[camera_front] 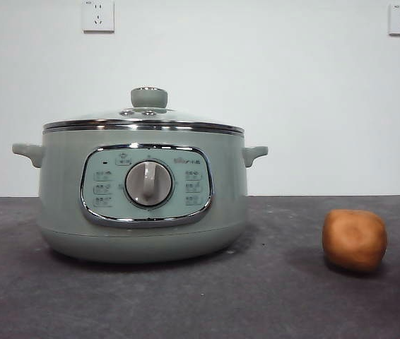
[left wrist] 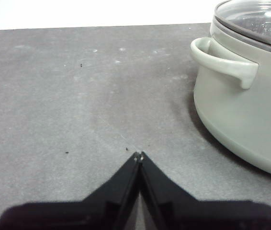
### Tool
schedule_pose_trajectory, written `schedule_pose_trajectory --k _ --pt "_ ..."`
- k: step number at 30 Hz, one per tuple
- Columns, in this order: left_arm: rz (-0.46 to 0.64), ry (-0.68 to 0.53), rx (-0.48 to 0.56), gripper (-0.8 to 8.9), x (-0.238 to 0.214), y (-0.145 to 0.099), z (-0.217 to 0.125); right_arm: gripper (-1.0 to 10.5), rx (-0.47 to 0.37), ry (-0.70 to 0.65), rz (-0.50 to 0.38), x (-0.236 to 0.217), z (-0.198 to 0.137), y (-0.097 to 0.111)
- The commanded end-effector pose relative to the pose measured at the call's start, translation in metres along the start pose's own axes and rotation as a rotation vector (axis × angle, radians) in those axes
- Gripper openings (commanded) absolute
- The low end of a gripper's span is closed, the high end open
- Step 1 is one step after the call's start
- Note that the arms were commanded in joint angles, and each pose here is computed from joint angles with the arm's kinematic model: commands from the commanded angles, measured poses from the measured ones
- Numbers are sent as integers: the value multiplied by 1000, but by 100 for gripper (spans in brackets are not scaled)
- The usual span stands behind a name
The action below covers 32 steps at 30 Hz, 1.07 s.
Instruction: Pick up the potato,open the lid,put the potato in the pot,close the lid
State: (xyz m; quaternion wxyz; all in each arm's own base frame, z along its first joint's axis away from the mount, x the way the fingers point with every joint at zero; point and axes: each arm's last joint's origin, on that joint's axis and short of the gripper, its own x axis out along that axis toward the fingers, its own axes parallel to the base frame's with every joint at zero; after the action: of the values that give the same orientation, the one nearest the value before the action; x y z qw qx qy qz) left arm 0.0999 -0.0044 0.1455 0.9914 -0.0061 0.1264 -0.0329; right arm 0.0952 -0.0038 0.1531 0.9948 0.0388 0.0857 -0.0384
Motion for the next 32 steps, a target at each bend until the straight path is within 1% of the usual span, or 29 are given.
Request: schedule_pose_trajectory --k 1,4,6,12,13,15,16,17,20,21,23,25,27,30,32 --pt "3 3 -11 -3 1 0 -3 1 64 3 2 1 -3 0" --pt "3 1 -11 -3 1 0 -2 2 87 -8 3 1 -2 0" --pt "1 -2 -20 -3 0 0 0 2 116 -20 11 1 0 0" --pt "-1 -60 -94 0 -7 0 22 14 227 -50 88 -5 17 3" --pt "-2 -68 -102 1 -8 0 27 40 244 -52 94 -6 20 4" --pt "-5 -75 -113 7 -10 -1 38 138 284 -52 96 -9 28 4" --pt "-10 -76 -113 24 -11 -1 43 177 297 -50 96 -9 32 4" --pt "-23 -75 -112 74 -11 -1 48 209 305 -50 98 -10 36 5" --pt "-30 -59 -112 270 -10 -2 62 304 309 -33 140 -11 49 7" --pt "-31 -49 -113 347 -9 -2 67 355 308 -19 161 -11 54 8" --pt "-32 -20 -114 448 -5 -2 75 458 308 16 198 -10 62 10" --pt "-53 23 -116 473 -2 -2 84 554 309 63 227 -8 71 12" --pt "-81 78 -121 473 3 -3 92 637 314 128 242 -5 80 14" --pt "-140 153 -131 473 11 -5 103 704 323 235 247 0 93 16" --pt "-180 197 -140 472 18 -6 109 703 318 306 263 5 102 18"
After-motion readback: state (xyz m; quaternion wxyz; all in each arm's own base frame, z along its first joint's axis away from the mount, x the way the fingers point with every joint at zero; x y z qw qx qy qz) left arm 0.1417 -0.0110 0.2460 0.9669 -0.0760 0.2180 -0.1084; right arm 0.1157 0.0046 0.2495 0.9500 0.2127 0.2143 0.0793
